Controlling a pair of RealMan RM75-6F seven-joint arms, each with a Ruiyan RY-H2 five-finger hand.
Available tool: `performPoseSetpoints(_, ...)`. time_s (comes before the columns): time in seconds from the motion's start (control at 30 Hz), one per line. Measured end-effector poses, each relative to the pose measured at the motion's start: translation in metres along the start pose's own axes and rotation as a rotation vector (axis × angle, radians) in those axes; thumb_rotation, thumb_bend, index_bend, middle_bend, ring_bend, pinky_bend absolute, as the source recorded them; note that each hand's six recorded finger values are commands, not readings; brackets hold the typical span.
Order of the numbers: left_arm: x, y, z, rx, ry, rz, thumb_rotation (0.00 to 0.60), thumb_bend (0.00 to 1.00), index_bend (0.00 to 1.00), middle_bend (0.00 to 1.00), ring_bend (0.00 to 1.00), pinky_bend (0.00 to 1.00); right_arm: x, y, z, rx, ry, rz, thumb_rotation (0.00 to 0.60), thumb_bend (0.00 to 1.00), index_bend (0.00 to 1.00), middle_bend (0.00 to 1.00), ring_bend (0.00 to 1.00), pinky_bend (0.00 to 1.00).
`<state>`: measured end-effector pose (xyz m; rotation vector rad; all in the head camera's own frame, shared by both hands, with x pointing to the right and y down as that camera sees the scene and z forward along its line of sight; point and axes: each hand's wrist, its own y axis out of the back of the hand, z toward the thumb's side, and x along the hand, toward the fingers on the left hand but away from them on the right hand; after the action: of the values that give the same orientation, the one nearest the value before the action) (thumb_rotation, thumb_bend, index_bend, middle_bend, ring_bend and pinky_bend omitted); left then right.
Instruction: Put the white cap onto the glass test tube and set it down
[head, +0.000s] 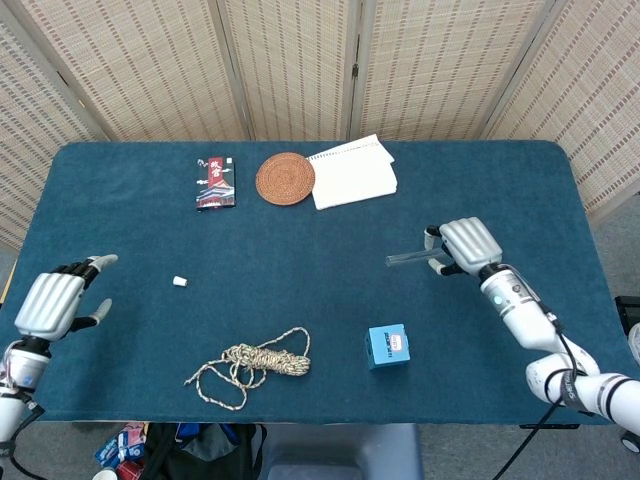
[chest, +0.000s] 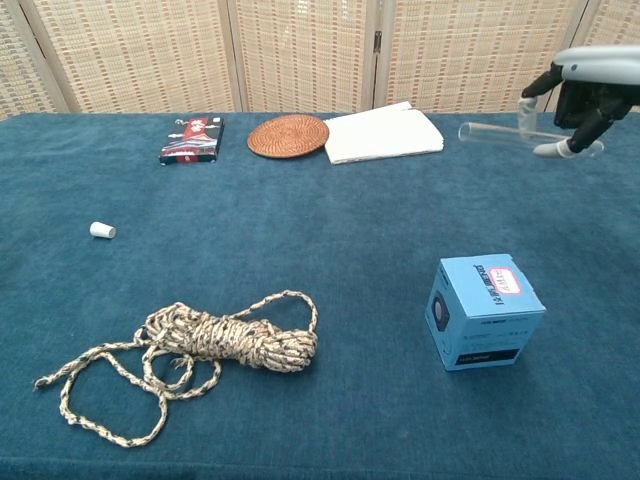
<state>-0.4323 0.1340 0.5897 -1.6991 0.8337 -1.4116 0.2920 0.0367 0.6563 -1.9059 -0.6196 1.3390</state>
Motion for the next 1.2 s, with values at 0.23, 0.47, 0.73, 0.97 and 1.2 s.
performPoseSetpoints(0.23, 0.040, -0.016, 0.003, 0.057, -0.049, -0.140, 0.491, 0.46, 0.26, 0.88, 0.89, 0.93, 0.026, 0.026, 0.006, 0.006, -0.001, -0.033, 0.600, 0.53, 0.79, 1.00, 1.00, 1.00)
performPoseSetpoints(0.47, 0.057, -0.045, 0.000, 0.086, -0.039, -0.313, 0.232, 0.56, 0.21, 0.95, 0.96, 1.00, 0.034, 0.023, 0.003, 0.019, -0.021, -0.021, 0.600, 0.53, 0.79, 1.00, 1.00, 1.00)
performPoseSetpoints(0.73, 0.070, -0.078, 0.004, 0.048, -0.003, -0.477, 0.218, 0.57, 0.19, 0.97, 0.97, 1.00, 0.035, 0.013, 0.006, 0.020, -0.022, -0.003, 0.600, 0.54, 0.79, 1.00, 1.00, 1.00)
performPoseSetpoints(0.97, 0.080, -0.089, 0.014, 0.038, -0.011, -0.500, 0.217, 0.57, 0.19, 0.97, 0.98, 1.00, 0.034, 0.007, 0.005, 0.023, -0.022, 0.010, 0.600, 0.54, 0.79, 1.00, 1.00, 1.00)
performPoseSetpoints(1.2, 0.088, -0.097, 0.019, 0.041, -0.008, -0.514, 0.218, 0.57, 0.19, 0.97, 0.98, 1.00, 0.037, 0.004, 0.000, 0.025, -0.035, 0.017, 0.600, 0.54, 0.79, 1.00, 1.00, 1.00)
